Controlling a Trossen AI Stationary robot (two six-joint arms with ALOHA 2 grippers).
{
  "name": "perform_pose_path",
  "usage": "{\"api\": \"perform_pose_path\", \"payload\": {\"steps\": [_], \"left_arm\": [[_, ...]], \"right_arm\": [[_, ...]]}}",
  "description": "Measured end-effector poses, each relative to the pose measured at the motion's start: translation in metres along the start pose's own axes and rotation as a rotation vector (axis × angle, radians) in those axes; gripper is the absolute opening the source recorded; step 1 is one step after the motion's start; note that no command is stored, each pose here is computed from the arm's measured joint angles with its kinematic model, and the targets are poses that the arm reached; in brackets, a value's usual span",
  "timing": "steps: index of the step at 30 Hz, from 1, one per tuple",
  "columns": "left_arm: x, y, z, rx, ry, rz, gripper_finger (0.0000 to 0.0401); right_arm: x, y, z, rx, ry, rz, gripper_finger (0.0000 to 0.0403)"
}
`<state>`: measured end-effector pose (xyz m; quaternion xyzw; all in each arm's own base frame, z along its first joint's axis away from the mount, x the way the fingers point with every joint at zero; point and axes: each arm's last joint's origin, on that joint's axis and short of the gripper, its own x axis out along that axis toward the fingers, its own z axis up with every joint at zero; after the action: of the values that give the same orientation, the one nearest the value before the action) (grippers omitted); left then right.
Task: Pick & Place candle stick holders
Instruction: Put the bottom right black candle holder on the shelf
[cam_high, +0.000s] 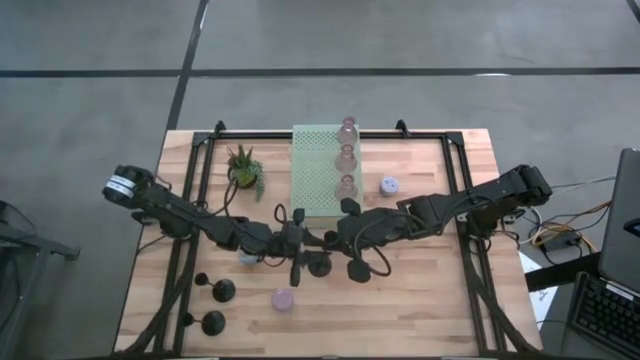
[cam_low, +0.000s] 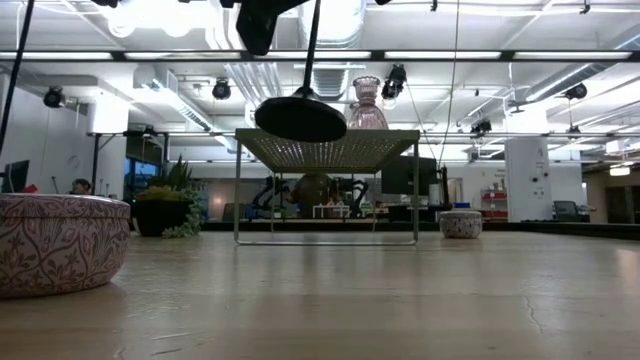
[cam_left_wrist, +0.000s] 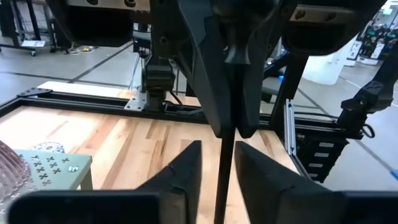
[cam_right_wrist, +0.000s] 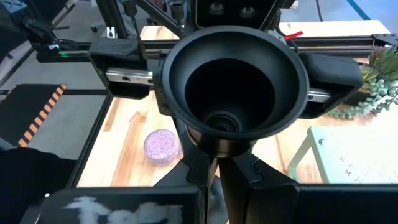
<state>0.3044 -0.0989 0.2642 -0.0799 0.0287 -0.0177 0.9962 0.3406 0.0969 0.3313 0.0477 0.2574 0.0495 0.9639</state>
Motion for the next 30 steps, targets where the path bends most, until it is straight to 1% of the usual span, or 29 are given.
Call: {"api": "perform_pose_path", "payload": {"steps": [5,7,10,14,16,20,26,30], "left_arm": [[0.0,0.0,0.0,0.013,-0.001,0.0,0.0033],[0.0,0.0,0.0,0.016,-0.001,0.0,0.0018],[0.0,0.0,0.0,0.017,-0.001,0.0,0.0017],[0.0,0.0,0.0,0.017,-0.001,0.0,0.0033],[0.0,0.0,0.0,0.017,-0.001,0.0,0.0033],[0.0,0.0,0.0,0.017,0.0,0.001,0.0018],[0.0,0.0,0.0,0.017,0.002,0.0,0.0023],[-0.001,-0.002,-0.001,0.014,0.008,-0.003,0.0026]], "right_arm": [[0.0,0.0,0.0,0.0,0.0,-0.001,0.0013],[0.0,0.0,0.0,0.0,-0.001,-0.001,0.0013],[0.0,0.0,0.0,0.0,0.0,-0.001,0.0013],[0.0,0.0,0.0,0.0,-0.002,0.0,0.0013],[0.0,0.0,0.0,0.007,0.001,-0.001,0.0018],[-0.003,0.0,0.0,0.013,0.008,-0.001,0.0054],[-0.01,0.0,0.003,0.022,-0.005,0.003,0.0133],[-0.026,-0.001,0.006,0.01,-0.004,0.003,0.0181]]}}
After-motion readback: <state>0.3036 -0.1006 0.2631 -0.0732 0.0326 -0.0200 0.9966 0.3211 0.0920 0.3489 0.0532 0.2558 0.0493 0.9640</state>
